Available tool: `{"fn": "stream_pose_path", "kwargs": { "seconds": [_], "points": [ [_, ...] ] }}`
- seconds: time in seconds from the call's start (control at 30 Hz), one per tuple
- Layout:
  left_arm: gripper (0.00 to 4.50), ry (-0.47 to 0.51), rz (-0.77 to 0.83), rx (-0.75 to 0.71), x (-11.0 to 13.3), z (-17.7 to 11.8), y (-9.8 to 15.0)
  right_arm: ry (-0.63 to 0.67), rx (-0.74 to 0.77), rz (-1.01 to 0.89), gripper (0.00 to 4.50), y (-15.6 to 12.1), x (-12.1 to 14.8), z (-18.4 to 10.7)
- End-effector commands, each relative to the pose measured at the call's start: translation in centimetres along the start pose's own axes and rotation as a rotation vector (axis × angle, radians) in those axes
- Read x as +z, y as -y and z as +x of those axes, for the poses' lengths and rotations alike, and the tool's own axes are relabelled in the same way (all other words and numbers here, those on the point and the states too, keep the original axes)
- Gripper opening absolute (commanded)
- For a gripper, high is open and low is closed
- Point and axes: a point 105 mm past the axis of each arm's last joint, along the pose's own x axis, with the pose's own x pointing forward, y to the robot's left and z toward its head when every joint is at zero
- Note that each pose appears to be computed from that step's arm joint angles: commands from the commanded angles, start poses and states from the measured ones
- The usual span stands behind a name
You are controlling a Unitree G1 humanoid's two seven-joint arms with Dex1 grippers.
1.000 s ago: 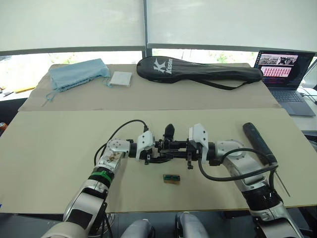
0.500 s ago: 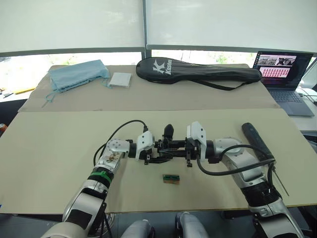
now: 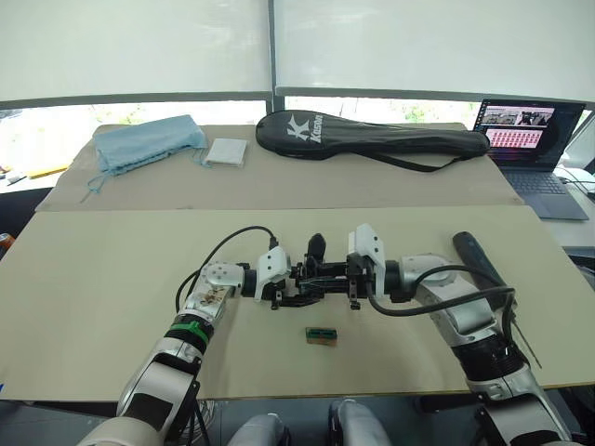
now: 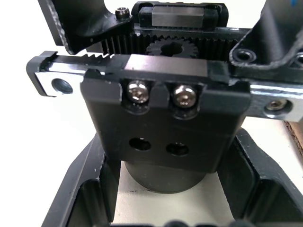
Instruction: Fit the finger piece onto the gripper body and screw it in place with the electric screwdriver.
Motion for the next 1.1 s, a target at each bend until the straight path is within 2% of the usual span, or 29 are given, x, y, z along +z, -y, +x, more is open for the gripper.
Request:
{"fn": "stream_pose_path", "kwargs": {
  "seconds": [0.03, 0.17, 0.43, 0.5, 0.77, 0.8, 0.97, 1.03, 1.1],
  "points": [
    [2.31, -0.059, -0.02, -0.011, -1.4, -0.3, 0.5, -0.07, -0.014, 0.016, 0.39, 0.1, -1.7, -0.2],
    [2.31, -0.059, -0.022, -0.008, -1.4, -0.3, 0.5, -0.04, 0.012, -0.016, 0.39, -0.3, -1.0, -0.4],
    [2.31, -0.068, -0.029, -0.004, -1.7, -0.2, 0.6, 0.069, 0.053, -0.115, 0.39, -0.8, 2.3, -0.1],
    [2.31, -0.069, -0.031, -0.004, -1.8, -0.2, 0.6, 0.108, 0.065, -0.129, 1.4, -1.0, 3.2, -0.2],
    [2.31, -0.071, -0.047, 0.012, -2.0, -0.3, 0.5, 0.241, 0.119, -0.202, 4.27, -2.1, 6.3, -0.6],
    [2.31, -0.07, -0.05, 0.012, -2.1, -0.3, 0.5, 0.249, 0.123, -0.208, 4.48, -2.2, 6.6, -0.6],
    [2.31, -0.063, -0.073, 0.012, -2.1, -0.2, 0.6, 0.269, 0.122, -0.231, 4.48, -2.4, 7.2, -0.9],
    [3.36, -0.062, -0.088, 0.015, -2.3, -0.2, 0.6, 0.275, 0.116, -0.245, 4.5, -2.4, 7.5, -1.2],
    [4.19, -0.06, -0.095, 0.027, -2.3, -0.3, 0.5, 0.283, 0.109, -0.255, 4.5, -2.5, 7.8, -1.5]
  ]
}}
